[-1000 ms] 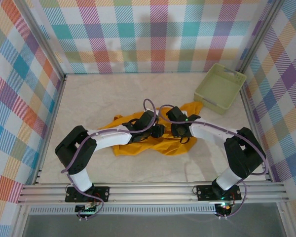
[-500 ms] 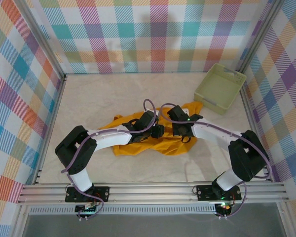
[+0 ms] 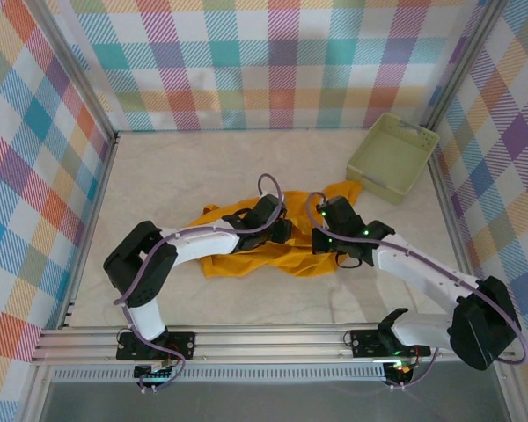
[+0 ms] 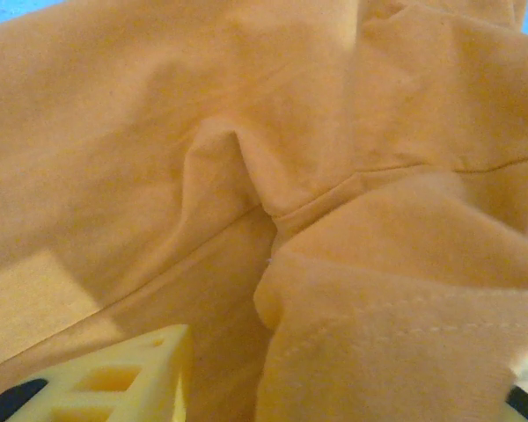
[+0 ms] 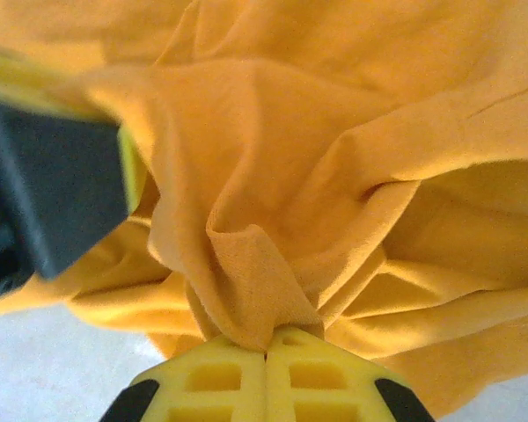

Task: Fold the inside-out t-shirt

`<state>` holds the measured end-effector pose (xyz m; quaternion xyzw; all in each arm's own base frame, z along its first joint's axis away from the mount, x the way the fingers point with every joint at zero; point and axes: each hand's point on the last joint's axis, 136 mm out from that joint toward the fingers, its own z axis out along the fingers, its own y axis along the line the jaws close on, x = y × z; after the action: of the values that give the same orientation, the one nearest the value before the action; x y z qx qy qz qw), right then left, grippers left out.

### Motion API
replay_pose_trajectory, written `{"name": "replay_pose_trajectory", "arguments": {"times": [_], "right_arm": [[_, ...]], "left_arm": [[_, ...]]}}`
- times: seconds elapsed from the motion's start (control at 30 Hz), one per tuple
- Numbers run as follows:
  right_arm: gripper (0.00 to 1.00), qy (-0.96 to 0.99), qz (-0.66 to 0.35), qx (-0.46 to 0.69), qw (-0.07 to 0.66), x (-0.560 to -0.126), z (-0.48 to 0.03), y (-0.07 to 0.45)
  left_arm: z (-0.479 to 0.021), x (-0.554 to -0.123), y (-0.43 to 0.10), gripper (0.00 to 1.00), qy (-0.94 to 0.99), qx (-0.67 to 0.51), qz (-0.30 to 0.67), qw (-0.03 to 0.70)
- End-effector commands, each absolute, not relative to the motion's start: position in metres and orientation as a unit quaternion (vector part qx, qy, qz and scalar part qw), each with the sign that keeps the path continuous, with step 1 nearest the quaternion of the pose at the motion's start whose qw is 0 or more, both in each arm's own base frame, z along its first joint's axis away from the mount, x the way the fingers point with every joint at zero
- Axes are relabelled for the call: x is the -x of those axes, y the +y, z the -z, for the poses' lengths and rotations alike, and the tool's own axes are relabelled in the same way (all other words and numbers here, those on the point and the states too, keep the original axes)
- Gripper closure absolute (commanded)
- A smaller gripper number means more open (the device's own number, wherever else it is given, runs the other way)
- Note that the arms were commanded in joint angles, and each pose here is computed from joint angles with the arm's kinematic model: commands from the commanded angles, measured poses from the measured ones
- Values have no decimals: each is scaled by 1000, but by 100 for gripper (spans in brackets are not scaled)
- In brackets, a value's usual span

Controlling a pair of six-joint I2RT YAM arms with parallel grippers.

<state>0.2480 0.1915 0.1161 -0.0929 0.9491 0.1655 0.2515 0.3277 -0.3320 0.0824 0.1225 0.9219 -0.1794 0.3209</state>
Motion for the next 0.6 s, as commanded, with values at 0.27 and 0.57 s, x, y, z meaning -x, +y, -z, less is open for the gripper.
{"name": "replay_pose_trajectory", "arguments": {"times": [0.27,0.57], "right_arm": [[100,919,-267,160,240,-222,-116,238],[95,910,-266,185,259,-204,-112,238]], "left_arm": [[-81,-331,-338,59,925,-120,173,316],[-75,-331,-333,64,928,-116,162,313]]}}
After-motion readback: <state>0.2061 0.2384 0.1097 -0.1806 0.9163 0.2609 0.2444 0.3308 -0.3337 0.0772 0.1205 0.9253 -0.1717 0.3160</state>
